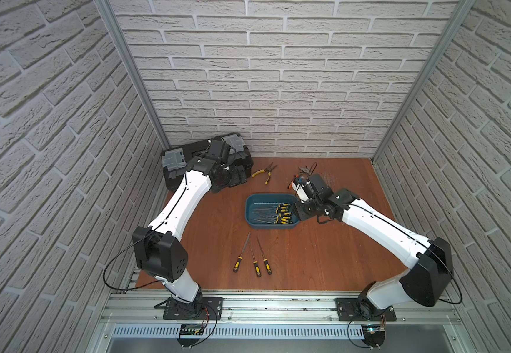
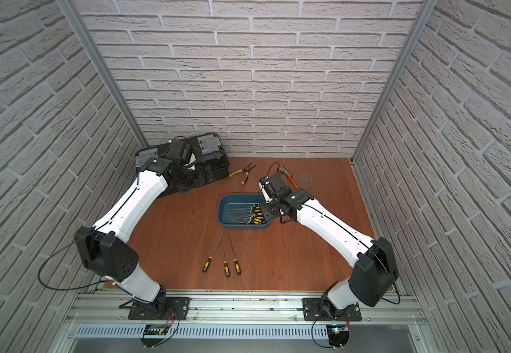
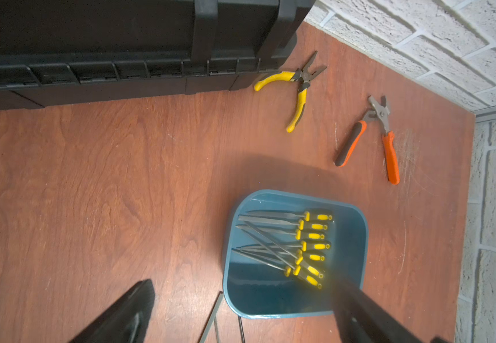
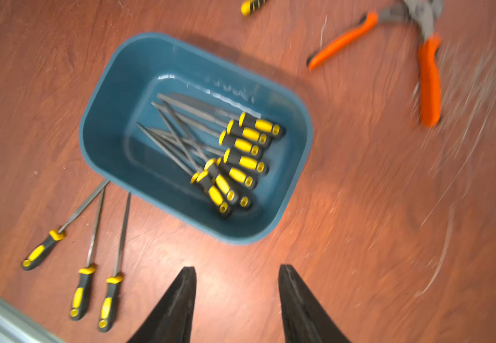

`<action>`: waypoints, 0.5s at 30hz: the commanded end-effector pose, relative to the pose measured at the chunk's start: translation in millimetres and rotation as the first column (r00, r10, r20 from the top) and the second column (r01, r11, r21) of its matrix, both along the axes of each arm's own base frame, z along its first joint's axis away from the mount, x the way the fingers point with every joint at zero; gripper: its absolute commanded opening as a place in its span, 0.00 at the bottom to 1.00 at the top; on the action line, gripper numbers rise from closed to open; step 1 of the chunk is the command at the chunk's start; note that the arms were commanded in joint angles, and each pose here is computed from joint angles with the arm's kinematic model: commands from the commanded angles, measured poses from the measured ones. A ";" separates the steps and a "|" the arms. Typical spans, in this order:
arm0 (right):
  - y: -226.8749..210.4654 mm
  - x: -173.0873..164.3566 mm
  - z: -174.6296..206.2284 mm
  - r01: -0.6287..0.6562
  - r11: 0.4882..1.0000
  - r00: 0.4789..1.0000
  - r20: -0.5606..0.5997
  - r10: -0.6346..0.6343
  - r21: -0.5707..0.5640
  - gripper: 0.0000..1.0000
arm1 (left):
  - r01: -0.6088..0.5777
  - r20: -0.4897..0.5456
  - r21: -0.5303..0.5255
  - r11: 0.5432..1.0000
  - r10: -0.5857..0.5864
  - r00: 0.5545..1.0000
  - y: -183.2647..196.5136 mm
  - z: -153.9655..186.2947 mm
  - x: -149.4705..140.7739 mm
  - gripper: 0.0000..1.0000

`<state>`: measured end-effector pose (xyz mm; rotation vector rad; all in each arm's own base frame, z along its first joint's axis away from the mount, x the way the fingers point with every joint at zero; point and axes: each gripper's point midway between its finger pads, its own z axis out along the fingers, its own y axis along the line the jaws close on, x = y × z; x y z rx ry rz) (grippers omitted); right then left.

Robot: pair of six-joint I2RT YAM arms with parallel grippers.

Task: Put the file tool into the storage box
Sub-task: Place the file tool in the storage box, then pick up the file tool from the center of the board.

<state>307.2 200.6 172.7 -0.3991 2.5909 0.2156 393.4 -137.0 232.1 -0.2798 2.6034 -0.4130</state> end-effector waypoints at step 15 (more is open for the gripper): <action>54.4 -112.1 -92.8 0.228 0.966 0.962 -0.181 -0.204 0.125 0.49 | -0.084 -0.083 -0.055 0.995 0.079 0.993 52.6 -41.7 -64.2 0.98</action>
